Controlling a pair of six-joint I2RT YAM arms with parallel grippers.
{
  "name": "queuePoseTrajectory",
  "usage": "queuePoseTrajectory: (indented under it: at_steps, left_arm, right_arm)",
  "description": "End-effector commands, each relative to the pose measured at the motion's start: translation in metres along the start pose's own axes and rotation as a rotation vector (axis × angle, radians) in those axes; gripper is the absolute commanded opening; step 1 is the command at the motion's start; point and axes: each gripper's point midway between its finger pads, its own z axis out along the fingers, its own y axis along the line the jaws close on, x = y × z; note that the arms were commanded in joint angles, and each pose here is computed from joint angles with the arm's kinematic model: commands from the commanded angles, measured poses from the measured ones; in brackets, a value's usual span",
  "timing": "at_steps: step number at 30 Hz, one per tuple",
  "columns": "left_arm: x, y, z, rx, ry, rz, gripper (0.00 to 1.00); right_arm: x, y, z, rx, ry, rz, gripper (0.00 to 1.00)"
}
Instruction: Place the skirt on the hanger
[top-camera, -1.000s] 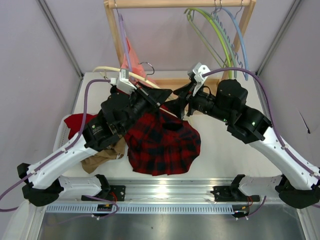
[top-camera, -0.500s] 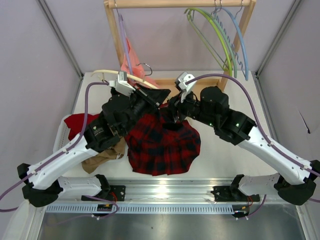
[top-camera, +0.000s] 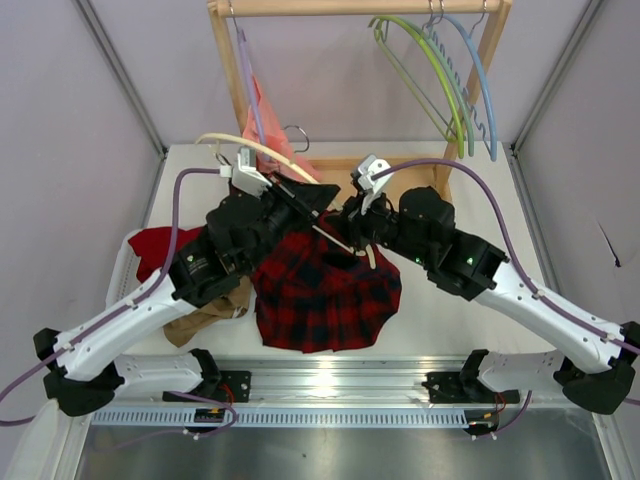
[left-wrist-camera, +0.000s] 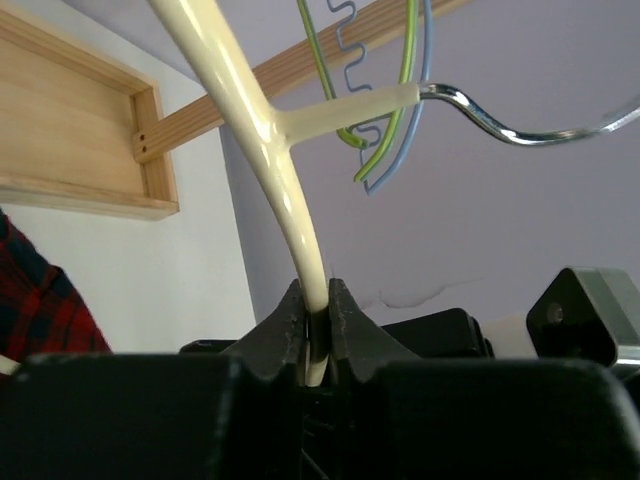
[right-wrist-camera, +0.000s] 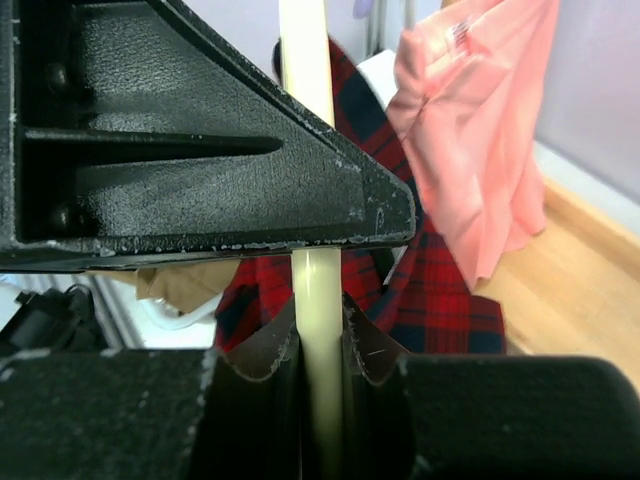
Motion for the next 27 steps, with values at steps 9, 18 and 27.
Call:
queuePoseTrajectory:
  at_steps: [9,18,27]
  left_arm:
    - [-0.051,0.021,-0.073,0.03,-0.111,0.208,0.68]
    - [-0.075,0.037,-0.108,-0.033,-0.127,0.401,0.8]
    - [-0.095,0.059,-0.114,-0.159,-0.203,0.46,0.83]
  right_arm:
    - [0.036,-0.02,-0.074,0.119,0.095,0.123,0.0]
    - [0.016,-0.056,-0.148,0.305,-0.08,0.164,0.0]
    - [-0.045,-0.077,-0.191,0.41,-0.164,0.049,0.0]
